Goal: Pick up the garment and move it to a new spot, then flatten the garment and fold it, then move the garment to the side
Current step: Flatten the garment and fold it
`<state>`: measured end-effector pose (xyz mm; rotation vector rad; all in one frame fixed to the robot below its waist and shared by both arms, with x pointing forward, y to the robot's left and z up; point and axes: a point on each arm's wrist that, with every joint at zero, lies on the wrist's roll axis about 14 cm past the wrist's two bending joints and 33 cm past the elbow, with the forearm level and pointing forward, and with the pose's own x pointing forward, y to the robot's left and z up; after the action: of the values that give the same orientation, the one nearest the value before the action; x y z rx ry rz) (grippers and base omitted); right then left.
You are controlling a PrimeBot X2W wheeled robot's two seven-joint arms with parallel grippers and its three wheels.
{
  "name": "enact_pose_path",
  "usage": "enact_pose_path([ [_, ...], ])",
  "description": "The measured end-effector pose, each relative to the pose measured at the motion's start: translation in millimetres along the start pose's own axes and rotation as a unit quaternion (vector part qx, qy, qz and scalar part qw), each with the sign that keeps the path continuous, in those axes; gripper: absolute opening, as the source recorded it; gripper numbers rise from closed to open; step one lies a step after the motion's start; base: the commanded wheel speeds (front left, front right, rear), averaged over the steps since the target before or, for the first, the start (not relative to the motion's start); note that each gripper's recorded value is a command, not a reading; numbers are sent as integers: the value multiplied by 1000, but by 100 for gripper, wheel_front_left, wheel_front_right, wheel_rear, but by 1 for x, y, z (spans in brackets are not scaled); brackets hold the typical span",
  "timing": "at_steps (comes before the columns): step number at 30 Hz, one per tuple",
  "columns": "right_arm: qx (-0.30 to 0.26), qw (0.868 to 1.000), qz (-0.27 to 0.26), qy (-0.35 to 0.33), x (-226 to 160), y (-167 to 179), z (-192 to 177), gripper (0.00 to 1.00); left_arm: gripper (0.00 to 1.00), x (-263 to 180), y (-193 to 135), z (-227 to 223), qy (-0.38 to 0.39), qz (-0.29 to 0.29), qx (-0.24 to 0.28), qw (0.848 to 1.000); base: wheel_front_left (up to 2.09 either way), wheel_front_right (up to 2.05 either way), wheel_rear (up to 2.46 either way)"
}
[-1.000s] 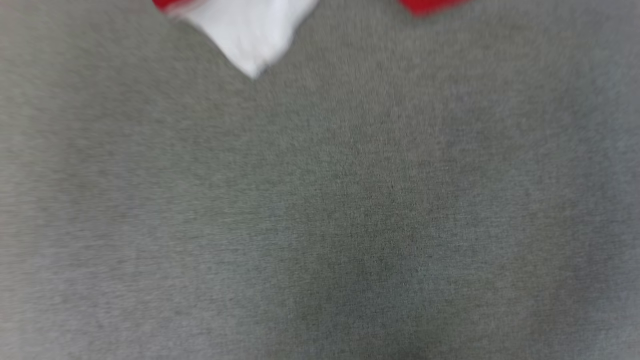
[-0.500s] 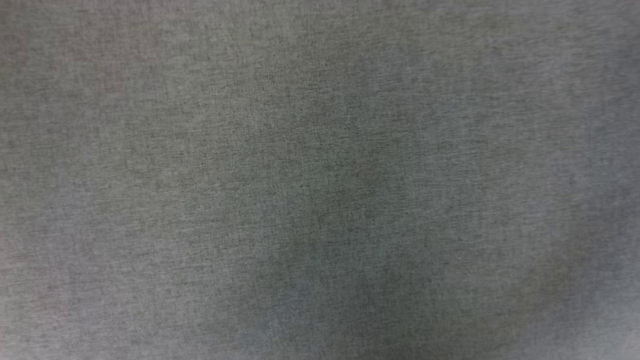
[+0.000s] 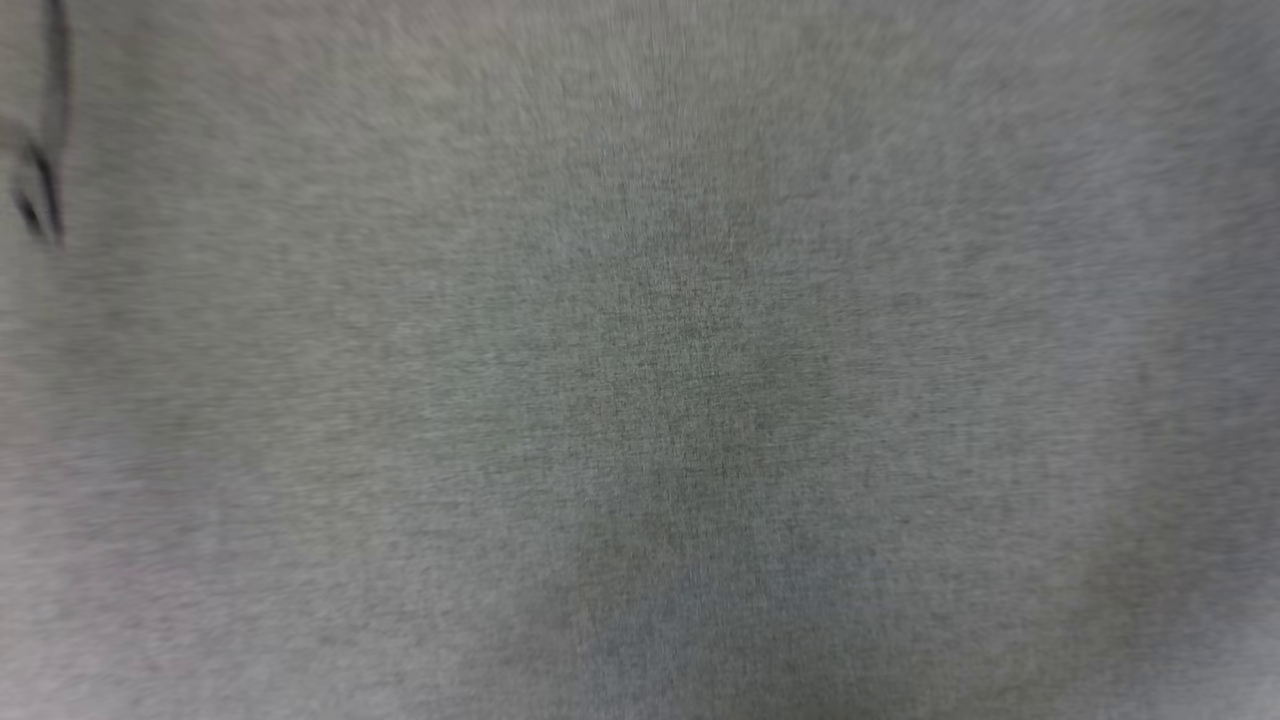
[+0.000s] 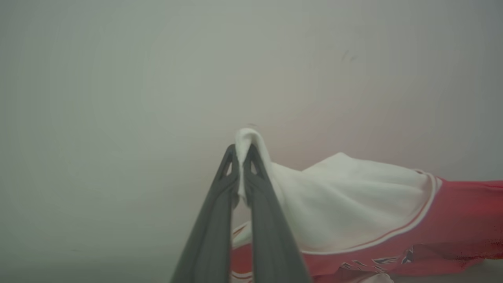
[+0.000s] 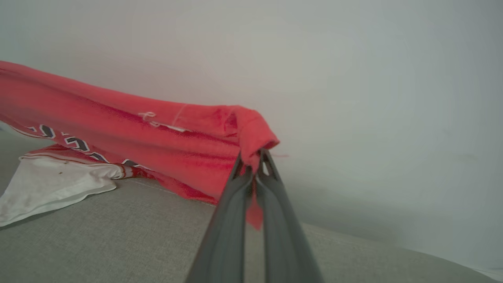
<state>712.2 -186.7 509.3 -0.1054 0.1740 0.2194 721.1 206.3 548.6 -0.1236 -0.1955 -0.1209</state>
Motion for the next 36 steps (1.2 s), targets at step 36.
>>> enact_pose_path([
  [36, 149, 968, -1, 203, -355, 72, -143, 0, 0, -415, -23, 0, 252, 139, -88, 954, 0, 0, 0],
])
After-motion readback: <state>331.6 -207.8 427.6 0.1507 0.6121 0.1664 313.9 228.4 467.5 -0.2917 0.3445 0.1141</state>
